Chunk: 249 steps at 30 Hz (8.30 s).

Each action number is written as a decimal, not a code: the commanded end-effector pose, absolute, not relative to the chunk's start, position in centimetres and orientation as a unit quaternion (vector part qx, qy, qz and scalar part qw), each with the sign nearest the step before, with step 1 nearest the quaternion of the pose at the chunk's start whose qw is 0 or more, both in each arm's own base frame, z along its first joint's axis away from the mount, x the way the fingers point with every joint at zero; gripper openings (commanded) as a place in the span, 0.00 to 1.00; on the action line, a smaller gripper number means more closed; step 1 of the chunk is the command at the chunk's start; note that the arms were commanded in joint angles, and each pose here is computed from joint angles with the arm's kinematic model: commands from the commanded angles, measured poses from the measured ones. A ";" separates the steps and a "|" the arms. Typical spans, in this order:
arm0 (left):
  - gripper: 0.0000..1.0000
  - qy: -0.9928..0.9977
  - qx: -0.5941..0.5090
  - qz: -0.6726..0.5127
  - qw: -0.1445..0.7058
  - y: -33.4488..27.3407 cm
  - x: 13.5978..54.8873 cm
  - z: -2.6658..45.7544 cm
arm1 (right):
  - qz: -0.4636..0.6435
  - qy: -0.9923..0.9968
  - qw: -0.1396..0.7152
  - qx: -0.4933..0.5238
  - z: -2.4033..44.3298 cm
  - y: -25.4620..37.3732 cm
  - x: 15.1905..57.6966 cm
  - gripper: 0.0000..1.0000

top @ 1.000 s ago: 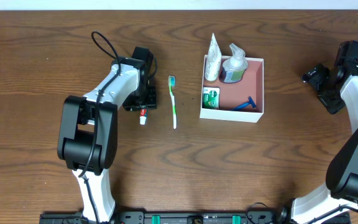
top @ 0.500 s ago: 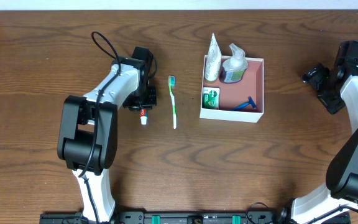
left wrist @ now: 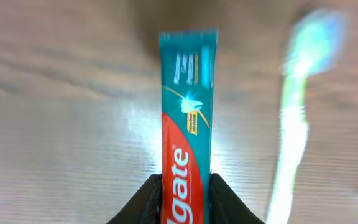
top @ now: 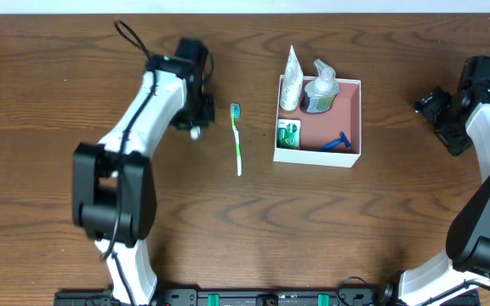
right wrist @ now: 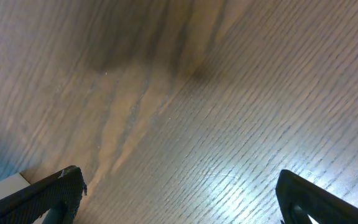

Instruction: Pack container

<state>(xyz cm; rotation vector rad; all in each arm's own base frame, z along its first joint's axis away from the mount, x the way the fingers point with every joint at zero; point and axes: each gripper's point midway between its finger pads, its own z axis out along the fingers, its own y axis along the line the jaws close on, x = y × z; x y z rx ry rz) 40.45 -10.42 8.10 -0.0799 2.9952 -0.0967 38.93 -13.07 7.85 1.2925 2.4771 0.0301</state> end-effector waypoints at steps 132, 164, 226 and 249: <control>0.52 0.999 -0.029 -0.009 0.009 -17.2 37.2 -0.9 | 0.006 0.870 0.171 0.463 7.6 -13.2 38.8 0.99; 0.06 0.999 0.009 -0.023 0.041 -17.9 39.2 2.5 | 0.006 0.870 0.171 0.463 7.6 -13.2 38.8 0.99; 0.73 0.866 0.358 -0.014 0.348 -26.8 35.1 28.5 | 0.006 0.870 0.171 0.462 7.6 -13.2 38.8 0.99; 0.98 0.873 0.282 -0.042 0.395 -15.9 25.2 37.9 | 0.006 0.870 0.171 0.463 7.6 -13.2 38.8 0.99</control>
